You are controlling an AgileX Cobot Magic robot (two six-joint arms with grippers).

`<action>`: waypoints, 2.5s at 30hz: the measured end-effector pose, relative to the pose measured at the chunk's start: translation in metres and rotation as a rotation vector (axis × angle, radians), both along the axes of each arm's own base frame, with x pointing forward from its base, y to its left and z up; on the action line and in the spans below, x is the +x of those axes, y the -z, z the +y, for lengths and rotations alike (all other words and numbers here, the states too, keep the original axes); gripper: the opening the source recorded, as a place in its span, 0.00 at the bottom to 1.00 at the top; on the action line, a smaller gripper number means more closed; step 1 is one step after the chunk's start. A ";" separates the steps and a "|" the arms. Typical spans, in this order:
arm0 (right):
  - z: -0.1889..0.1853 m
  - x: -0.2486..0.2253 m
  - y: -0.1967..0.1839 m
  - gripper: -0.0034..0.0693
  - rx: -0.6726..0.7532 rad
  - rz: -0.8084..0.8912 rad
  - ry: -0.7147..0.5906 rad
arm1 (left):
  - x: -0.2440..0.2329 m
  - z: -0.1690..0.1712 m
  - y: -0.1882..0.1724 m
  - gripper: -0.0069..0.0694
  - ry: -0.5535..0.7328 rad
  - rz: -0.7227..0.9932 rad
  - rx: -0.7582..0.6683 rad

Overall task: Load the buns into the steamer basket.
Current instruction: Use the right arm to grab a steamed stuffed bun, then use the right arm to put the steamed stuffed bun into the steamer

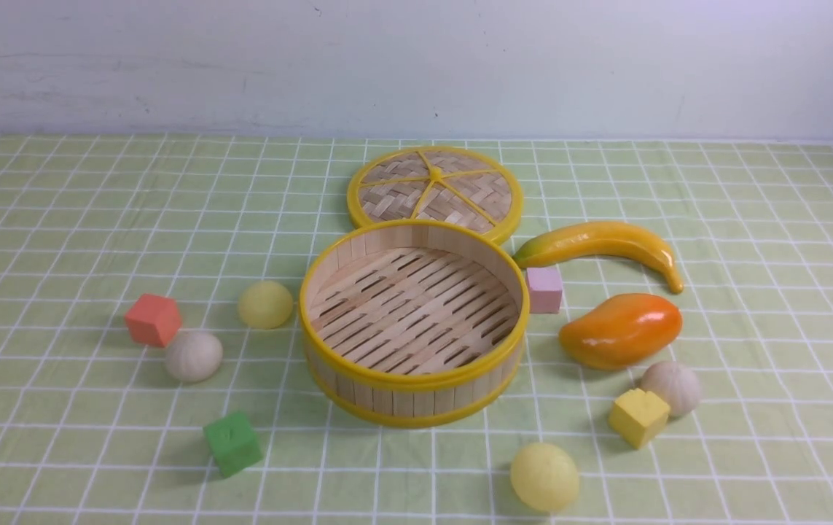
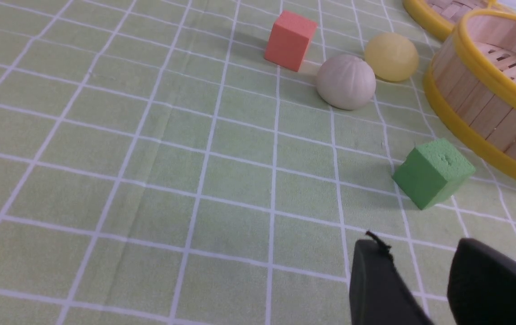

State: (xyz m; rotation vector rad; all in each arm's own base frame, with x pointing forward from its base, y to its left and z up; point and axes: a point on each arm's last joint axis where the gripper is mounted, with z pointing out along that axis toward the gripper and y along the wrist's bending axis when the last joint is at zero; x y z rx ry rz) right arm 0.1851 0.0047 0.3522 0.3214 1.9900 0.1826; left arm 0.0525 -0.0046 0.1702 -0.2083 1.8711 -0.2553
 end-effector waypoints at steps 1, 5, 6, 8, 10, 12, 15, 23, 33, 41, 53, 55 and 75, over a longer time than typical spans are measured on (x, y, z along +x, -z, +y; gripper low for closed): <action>0.001 0.005 0.004 0.31 0.009 0.042 -0.010 | 0.000 0.000 0.000 0.40 0.000 0.000 0.000; 0.006 0.031 0.023 0.32 0.010 0.240 -0.053 | 0.000 0.000 0.000 0.40 0.001 -0.004 0.013; 0.008 0.037 0.028 0.33 0.008 0.303 -0.077 | 0.000 0.000 0.000 0.40 0.001 -0.005 0.014; 0.012 0.048 0.034 0.34 0.009 0.372 -0.120 | 0.000 0.000 0.000 0.40 0.001 -0.005 0.016; 0.021 0.067 0.042 0.35 0.016 0.451 -0.214 | 0.000 0.000 0.000 0.40 0.001 -0.005 0.016; 0.033 0.082 0.049 0.35 0.010 0.486 -0.308 | 0.000 0.000 0.000 0.40 0.001 -0.005 0.017; 0.055 0.103 0.063 0.37 -0.006 0.562 -0.423 | 0.000 0.000 0.000 0.40 0.001 -0.005 0.019; 0.067 0.149 0.089 0.38 -0.045 0.755 -0.415 | 0.000 0.000 0.000 0.40 0.001 -0.005 0.019; 0.068 0.168 0.118 0.38 -0.038 0.816 -0.361 | 0.000 0.000 0.000 0.40 0.001 -0.005 0.019; 0.069 0.180 0.140 0.38 -0.043 0.814 -0.349 | 0.000 0.000 0.000 0.40 0.001 -0.005 0.019; 0.069 0.186 0.161 0.19 -0.076 0.852 -0.361 | 0.000 0.000 0.000 0.40 0.001 -0.005 0.019; 0.069 0.186 0.161 0.09 -0.074 0.859 -0.365 | 0.000 0.000 0.000 0.40 0.001 -0.005 0.019; 0.098 0.194 0.024 0.05 0.025 0.517 -0.546 | 0.000 0.000 0.000 0.40 0.001 -0.006 0.020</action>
